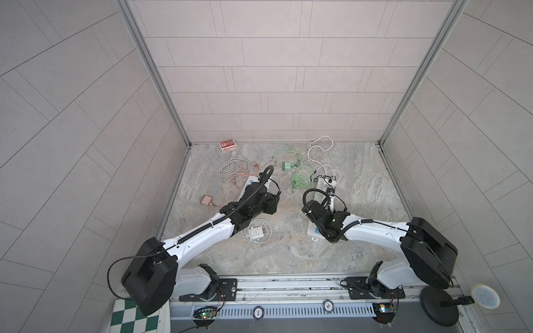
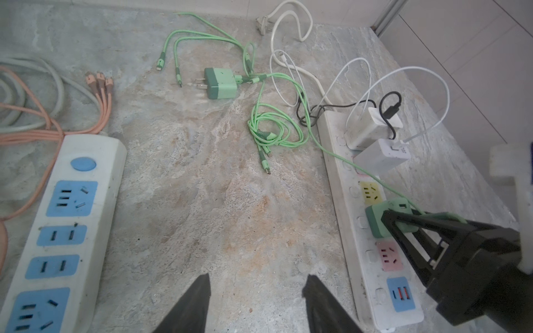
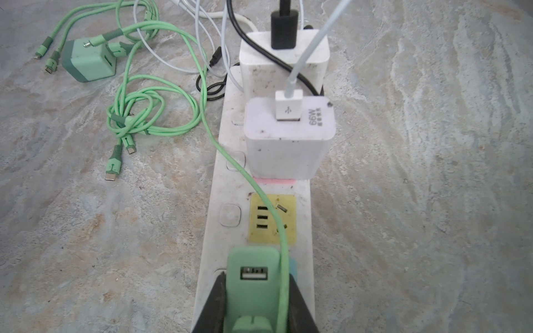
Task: Insert the plug
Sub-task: 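Press in and release the charger with the right gripper while the left reaches out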
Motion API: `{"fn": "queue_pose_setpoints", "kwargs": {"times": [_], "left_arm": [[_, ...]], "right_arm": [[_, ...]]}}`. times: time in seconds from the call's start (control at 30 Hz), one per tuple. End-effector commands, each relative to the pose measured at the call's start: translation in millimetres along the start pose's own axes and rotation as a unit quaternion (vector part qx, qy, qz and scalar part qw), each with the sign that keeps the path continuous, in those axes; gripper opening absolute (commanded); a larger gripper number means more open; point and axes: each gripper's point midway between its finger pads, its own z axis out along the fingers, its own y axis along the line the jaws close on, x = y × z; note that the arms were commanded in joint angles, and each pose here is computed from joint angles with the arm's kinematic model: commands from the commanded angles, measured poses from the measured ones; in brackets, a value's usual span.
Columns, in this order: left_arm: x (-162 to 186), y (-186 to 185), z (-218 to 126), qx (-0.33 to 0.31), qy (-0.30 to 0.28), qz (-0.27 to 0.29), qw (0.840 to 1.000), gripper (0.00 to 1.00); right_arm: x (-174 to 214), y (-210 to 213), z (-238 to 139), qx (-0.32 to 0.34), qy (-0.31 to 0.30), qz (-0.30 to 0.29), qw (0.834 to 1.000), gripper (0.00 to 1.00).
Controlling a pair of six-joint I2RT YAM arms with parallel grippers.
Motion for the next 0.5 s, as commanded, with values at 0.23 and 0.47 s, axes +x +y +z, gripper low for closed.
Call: {"fn": "queue_pose_setpoints", "kwargs": {"times": [0.23,0.47], "left_arm": [[-27,33,59,-0.071,0.039,0.016,0.997,0.67],[-49,38,113,-0.084,0.089,0.104,0.987,0.65]], "right_arm": [[63,-61,28,0.034,0.157,-0.039,0.986,0.02],[52,-71,36,0.038,0.165,-0.045,0.985,0.04]]}}
